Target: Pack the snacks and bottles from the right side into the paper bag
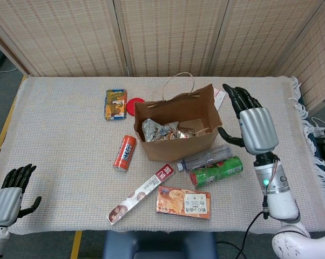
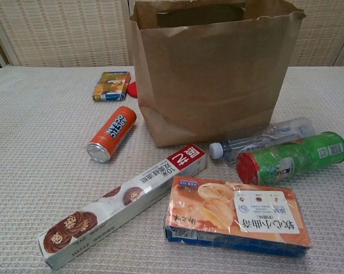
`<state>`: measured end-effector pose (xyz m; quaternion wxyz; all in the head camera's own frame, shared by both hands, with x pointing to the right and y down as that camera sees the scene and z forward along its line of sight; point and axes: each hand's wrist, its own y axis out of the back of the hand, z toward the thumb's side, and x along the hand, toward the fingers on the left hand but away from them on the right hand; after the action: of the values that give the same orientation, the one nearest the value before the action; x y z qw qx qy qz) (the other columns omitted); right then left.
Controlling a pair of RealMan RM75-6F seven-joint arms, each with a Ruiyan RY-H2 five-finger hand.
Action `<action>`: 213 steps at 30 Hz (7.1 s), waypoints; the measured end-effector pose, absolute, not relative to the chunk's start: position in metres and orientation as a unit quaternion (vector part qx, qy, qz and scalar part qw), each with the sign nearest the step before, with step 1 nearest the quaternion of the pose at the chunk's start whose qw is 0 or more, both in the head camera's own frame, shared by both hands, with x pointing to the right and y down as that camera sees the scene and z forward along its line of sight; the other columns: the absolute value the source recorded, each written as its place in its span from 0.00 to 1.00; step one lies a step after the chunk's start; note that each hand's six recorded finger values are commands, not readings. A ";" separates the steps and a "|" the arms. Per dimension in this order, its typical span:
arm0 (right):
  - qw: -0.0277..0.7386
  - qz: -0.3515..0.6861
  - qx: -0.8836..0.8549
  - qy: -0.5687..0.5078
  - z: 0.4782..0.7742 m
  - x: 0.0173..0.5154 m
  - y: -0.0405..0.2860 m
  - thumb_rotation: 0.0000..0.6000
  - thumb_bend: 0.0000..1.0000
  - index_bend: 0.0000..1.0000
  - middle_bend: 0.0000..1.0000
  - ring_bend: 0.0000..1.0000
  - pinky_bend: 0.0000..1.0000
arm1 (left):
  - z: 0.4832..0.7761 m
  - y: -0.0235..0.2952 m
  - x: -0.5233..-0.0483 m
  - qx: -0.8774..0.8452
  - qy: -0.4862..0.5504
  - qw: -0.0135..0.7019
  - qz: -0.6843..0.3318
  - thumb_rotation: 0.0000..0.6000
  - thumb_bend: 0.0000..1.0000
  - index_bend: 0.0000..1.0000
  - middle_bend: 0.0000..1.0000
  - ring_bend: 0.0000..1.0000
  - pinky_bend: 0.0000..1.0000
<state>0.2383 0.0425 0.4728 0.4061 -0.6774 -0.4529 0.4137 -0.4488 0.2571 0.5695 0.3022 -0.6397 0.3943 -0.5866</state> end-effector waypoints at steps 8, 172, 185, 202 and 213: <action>0.389 0.417 -0.722 -0.391 0.478 0.278 0.093 1.00 0.16 0.02 0.13 0.09 0.26 | 0.572 0.258 -0.446 -0.642 0.391 0.299 -0.588 1.00 0.34 0.00 0.00 0.00 0.02; 0.487 0.490 -0.629 -0.356 0.582 0.140 0.033 1.00 0.19 0.00 0.18 0.10 0.30 | 0.572 0.259 -0.447 -0.661 0.389 0.270 -0.583 1.00 0.34 0.00 0.00 0.00 0.02; 0.458 0.474 -0.626 -0.418 0.537 0.170 0.023 1.00 0.15 0.00 0.12 0.07 0.25 | 0.571 0.259 -0.446 -0.658 0.389 0.275 -0.584 1.00 0.34 0.00 0.00 0.00 0.02; 0.415 0.466 -0.650 -0.435 0.490 0.295 0.059 1.00 0.15 0.00 0.12 0.08 0.25 | 0.573 0.260 -0.446 -0.654 0.385 0.278 -0.589 1.00 0.34 0.00 0.00 0.00 0.02; 0.380 0.571 -0.682 -0.255 0.571 0.357 0.131 1.00 0.15 0.02 0.14 0.11 0.29 | 0.576 0.259 -0.442 -0.657 0.379 0.278 -0.590 1.00 0.34 0.00 0.00 0.00 0.02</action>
<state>0.3567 0.1307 0.5710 0.3797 -0.6820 -0.2547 0.5709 -0.4415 0.2592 0.5762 0.2778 -0.6566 0.3788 -0.5901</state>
